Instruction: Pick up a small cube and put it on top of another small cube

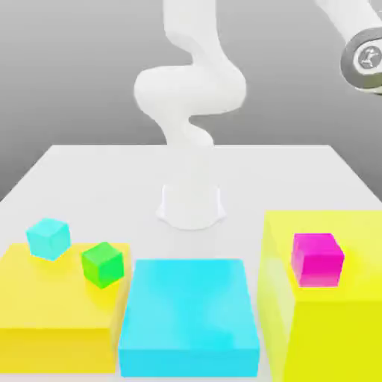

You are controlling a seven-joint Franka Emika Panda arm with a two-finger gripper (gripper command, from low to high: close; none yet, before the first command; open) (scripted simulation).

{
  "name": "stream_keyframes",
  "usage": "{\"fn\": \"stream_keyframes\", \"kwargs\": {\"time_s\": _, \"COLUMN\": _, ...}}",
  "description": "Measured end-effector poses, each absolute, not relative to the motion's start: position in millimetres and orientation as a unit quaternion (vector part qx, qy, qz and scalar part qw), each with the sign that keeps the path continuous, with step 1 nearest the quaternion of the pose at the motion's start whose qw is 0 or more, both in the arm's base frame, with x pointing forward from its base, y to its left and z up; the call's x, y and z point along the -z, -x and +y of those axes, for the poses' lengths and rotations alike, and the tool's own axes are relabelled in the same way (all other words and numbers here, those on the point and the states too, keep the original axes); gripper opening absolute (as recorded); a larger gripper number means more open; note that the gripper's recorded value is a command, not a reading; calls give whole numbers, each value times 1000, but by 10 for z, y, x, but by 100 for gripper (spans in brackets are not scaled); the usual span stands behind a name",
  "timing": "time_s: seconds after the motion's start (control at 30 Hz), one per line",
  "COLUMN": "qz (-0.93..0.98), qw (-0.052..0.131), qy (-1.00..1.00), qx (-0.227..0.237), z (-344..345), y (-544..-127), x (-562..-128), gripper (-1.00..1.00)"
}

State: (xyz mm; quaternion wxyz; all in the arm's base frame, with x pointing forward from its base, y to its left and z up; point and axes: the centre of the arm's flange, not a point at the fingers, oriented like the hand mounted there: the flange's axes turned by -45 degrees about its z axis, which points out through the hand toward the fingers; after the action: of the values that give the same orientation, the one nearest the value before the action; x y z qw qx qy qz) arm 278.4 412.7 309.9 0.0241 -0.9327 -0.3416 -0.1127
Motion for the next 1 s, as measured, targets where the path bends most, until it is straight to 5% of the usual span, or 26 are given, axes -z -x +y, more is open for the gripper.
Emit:
{"fn": "stream_keyframes", "kwargs": {"time_s": 0.2, "qz": -311, "qw": 56, "qy": 949, "qx": 21, "z": 4265, "y": -1907, "x": -2323, "gripper": 0}}
{"fn": "stream_keyframes", "kwargs": {"time_s": 0.5, "qz": -60, "qw": 6, "qy": 998, "qx": 0, "z": 3577, "y": -2121, "x": -1985, "gripper": 0}}
{"fn": "stream_keyframes", "kwargs": {"time_s": 0.83, "qz": -24, "qw": 2, "qy": 1000, "qx": 0, "z": 3495, "y": -2161, "x": -1338, "gripper": 0}}
{"fn": "stream_keyframes", "kwargs": {"time_s": 0.87, "qz": -24, "qw": 1, "qy": 1000, "qx": 0, "z": 3488, "y": -2158, "x": -1297, "gripper": -100}}
{"fn": "stream_keyframes", "kwargs": {"time_s": 1.0, "qz": -24, "qw": 2, "qy": 1000, "qx": 0, "z": 3490, "y": -2158, "x": -1299, "gripper": -100}}
